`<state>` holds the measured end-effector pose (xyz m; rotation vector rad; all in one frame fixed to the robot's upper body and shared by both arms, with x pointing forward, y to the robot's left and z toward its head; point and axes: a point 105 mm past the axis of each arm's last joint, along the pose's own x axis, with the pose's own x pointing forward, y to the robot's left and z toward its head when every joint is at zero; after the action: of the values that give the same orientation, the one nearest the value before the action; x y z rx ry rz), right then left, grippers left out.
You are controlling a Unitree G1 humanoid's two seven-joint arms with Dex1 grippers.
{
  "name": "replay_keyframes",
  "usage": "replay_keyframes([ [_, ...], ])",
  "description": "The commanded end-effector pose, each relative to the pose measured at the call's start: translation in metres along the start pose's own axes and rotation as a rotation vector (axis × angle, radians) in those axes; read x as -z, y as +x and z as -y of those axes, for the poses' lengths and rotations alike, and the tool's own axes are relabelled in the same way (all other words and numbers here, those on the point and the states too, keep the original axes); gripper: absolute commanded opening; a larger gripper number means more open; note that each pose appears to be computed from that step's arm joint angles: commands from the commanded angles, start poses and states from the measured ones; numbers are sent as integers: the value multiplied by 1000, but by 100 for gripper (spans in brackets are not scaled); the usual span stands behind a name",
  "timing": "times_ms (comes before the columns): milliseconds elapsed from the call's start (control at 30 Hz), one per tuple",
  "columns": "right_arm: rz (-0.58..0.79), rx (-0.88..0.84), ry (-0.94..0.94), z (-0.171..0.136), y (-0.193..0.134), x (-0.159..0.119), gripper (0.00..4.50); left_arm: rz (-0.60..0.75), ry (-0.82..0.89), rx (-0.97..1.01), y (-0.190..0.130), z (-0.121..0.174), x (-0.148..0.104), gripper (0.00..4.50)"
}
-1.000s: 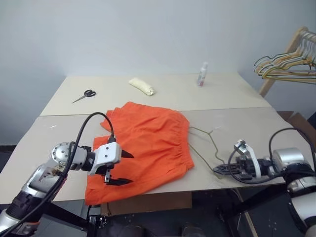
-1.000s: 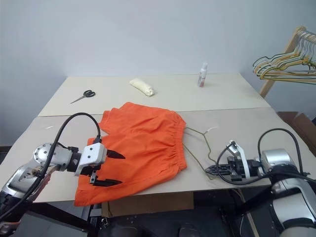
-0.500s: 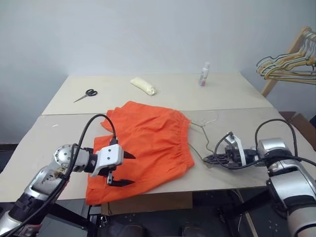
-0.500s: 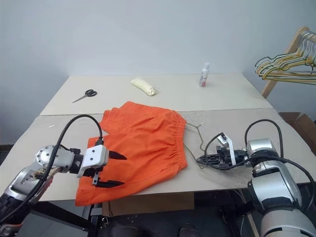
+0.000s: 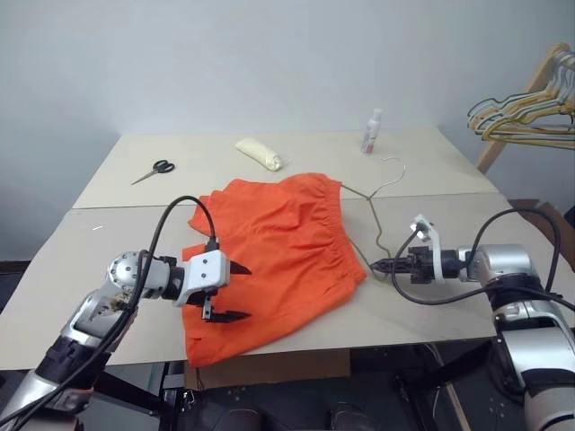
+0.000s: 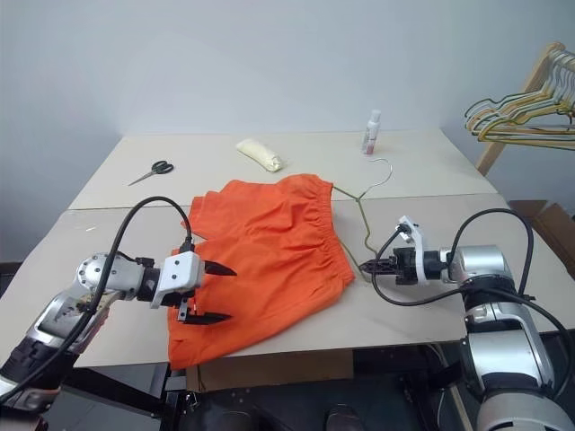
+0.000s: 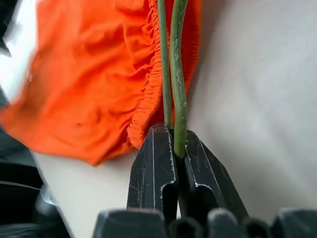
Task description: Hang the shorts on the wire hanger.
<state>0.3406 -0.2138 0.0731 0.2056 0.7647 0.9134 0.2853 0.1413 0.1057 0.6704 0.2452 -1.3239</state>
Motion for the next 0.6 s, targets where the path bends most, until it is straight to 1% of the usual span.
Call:
replay_keyframes([
  [33,62,30,-209,-11,-11,-28,0,13,64,-114,-14,-36,-10,448],
  [100,68,59,-327,-15,-12,-32,0,6,114,-189,-29,-63,-14,448],
  [133,65,68,-382,-17,-12,-33,0,32,130,-239,-36,-80,-23,448],
  [200,71,86,-453,-20,-10,-36,0,102,153,-297,-47,-103,-42,448],
  [267,44,89,-546,-22,-7,-36,0,146,196,-289,-55,-120,-61,448],
  [333,35,79,-618,-26,-3,-39,0,168,235,-249,-60,-133,-77,448],
  [400,45,81,-664,-29,1,-46,0,160,267,-215,-61,-141,-87,448],
  [533,48,108,-779,-36,9,-63,0,152,299,-119,-57,-149,-106,448],
  [600,20,128,-804,-38,13,-69,0,136,303,-67,-53,-150,-113,448],
])
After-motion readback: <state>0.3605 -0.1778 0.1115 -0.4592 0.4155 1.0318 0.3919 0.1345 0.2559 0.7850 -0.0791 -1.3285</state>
